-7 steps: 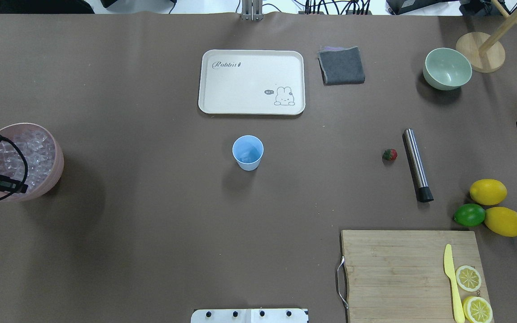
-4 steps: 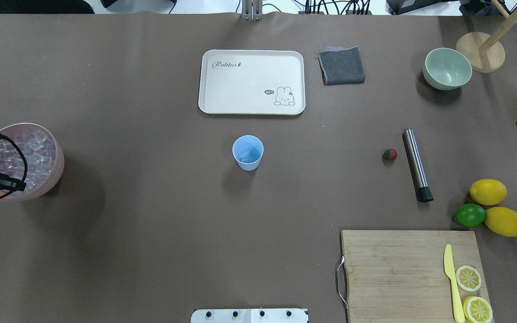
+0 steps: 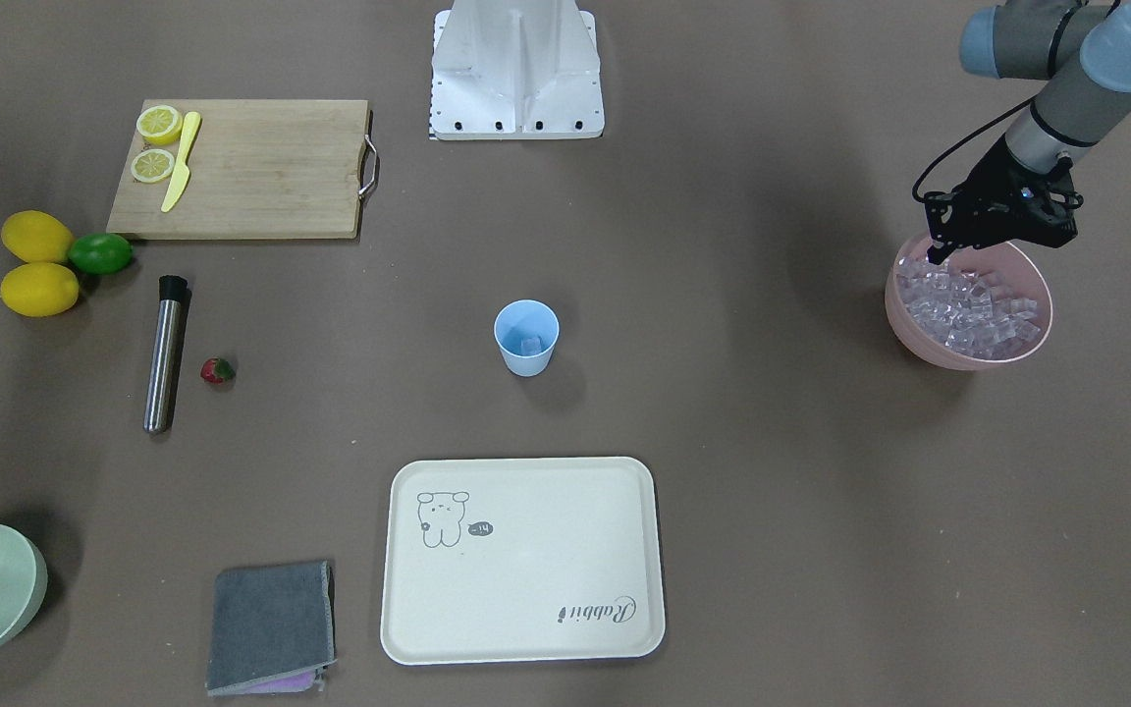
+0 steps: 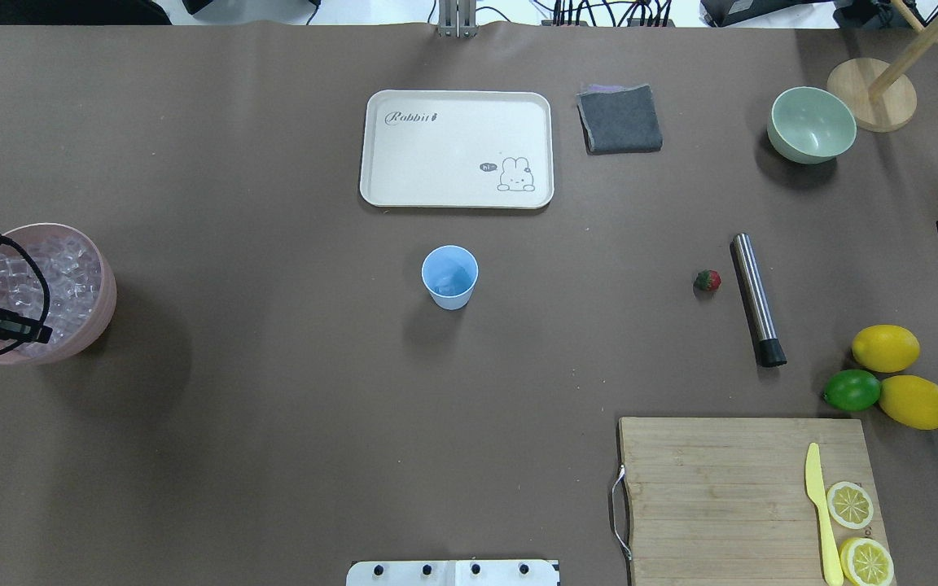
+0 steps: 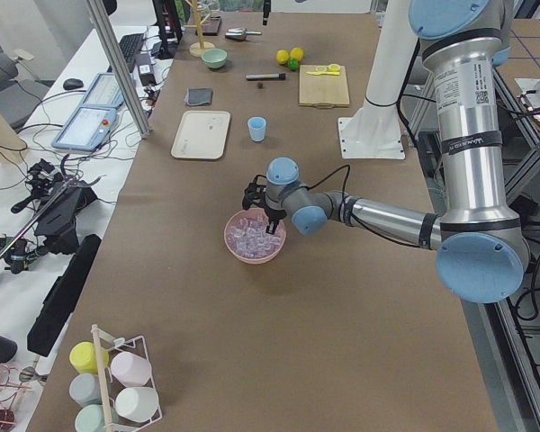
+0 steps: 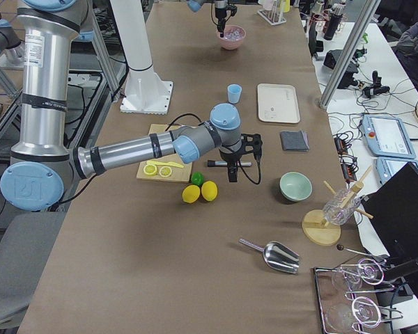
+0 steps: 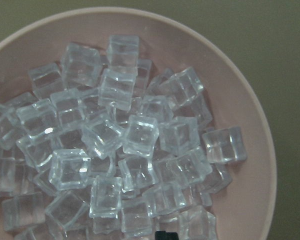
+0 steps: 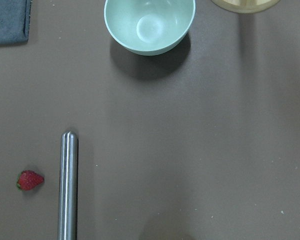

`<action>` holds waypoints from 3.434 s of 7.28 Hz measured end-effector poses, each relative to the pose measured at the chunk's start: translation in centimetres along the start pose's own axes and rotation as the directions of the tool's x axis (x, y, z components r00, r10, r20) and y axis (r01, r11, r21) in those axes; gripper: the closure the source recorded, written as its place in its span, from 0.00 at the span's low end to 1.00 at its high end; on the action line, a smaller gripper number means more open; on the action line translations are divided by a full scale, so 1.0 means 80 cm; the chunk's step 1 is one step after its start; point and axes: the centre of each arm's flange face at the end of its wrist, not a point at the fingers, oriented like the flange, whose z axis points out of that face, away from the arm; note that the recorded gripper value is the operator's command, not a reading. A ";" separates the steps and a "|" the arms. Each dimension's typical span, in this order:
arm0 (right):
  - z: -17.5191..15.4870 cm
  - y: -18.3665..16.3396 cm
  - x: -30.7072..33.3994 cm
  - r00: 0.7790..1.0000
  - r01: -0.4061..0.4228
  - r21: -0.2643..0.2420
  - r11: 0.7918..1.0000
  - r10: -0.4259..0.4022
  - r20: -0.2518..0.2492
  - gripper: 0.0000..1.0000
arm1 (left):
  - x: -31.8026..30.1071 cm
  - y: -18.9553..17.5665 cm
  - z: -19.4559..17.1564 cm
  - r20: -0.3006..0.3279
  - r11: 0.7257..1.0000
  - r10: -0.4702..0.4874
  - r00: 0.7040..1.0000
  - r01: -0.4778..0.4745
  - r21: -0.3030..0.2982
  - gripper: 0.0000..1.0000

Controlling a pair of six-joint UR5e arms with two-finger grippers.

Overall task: Mash ice and strawberries in cup
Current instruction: 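Close the left gripper on another ice cube in the bowl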

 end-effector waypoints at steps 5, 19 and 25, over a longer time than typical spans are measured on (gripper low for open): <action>0.000 0.000 0.000 1.000 0.000 0.000 1.000 0.000 0.000 0.00 | 0.008 -0.010 0.002 -0.010 1.000 0.002 1.000 -0.002 0.005 0.40; 0.001 0.000 0.000 1.000 0.000 -0.002 1.000 0.000 0.000 0.00 | -0.039 -0.031 0.014 0.085 0.998 0.063 0.994 -0.063 0.001 0.44; 0.004 0.000 0.002 1.000 -0.003 -0.006 1.000 0.003 -0.003 0.00 | -0.034 -0.030 0.014 0.095 0.998 0.065 0.993 -0.066 0.012 0.44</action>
